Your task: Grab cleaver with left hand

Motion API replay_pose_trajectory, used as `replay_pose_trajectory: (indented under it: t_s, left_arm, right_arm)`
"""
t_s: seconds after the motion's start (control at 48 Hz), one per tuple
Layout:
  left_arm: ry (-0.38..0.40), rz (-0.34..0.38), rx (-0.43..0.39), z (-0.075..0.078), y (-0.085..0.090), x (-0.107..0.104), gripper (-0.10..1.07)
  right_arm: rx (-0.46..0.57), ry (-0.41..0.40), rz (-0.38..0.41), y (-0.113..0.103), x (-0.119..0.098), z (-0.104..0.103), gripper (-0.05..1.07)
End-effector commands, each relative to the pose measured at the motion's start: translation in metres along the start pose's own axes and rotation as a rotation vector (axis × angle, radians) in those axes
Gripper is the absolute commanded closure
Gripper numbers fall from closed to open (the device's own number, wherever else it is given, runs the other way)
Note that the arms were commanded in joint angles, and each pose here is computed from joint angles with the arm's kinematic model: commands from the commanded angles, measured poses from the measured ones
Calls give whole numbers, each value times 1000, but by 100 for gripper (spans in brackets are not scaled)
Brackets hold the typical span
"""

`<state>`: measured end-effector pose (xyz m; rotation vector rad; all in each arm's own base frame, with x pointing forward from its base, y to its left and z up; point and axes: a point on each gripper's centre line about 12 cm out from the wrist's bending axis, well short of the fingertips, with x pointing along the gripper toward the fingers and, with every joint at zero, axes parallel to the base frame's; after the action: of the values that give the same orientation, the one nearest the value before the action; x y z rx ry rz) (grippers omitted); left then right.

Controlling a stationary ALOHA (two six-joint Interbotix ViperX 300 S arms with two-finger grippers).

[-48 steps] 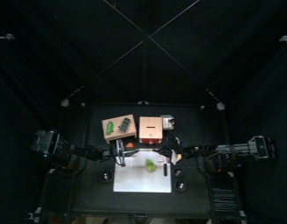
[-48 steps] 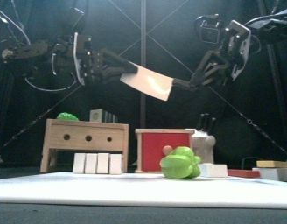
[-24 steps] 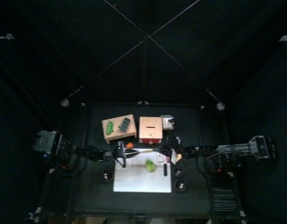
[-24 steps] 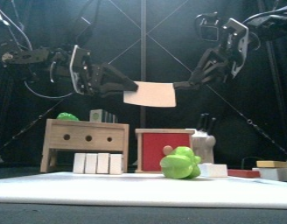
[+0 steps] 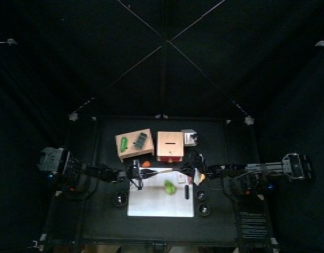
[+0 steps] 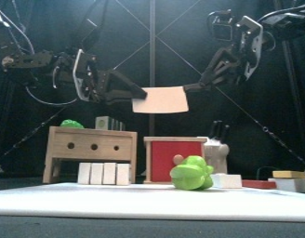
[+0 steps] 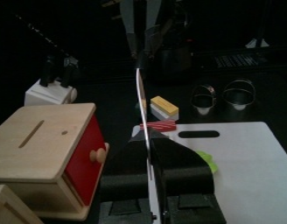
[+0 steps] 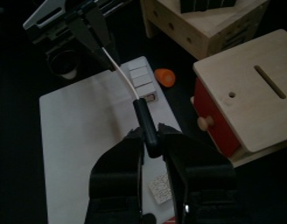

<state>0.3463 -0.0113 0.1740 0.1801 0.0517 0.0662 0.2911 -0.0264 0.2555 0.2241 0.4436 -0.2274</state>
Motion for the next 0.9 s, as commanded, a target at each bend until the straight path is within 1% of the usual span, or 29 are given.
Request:
replay_pose_trajectory:
  t_s: [0.0,0.104,0.188,0.25,0.312,0.375,0.438,0.5,0.625,0.875]
  left_arm:
    - [-53,-56,38,11,-8,0,74]
    - [-57,-57,23,8,-3,-3,74]
    - [-78,-49,-24,7,3,-5,74]
    - [-109,-48,-53,9,8,-7,74]
    - [-140,-61,-68,10,11,-10,74]
    - [-179,-89,-76,10,13,-13,74]
    - [-194,-108,-86,10,16,-14,74]
    - [-190,-118,-99,8,19,-13,74]
    - [-177,-149,-101,4,16,-12,74]
    - [-172,-147,-105,2,17,-12,74]
  right_arm:
    - [-37,-38,6,2,-3,11,54]
    - [-75,-42,6,2,-4,11,54]
    - [-79,-43,4,2,-3,11,54]
    - [-78,-45,0,1,-4,12,54]
    - [-80,-42,0,0,-3,11,54]
    - [-80,-42,0,0,-3,11,54]
    - [-82,-42,0,0,-3,11,54]
    - [-80,-42,0,0,-3,11,54]
    - [-82,-44,0,0,-4,11,54]
    - [-76,-42,0,0,-3,11,52]
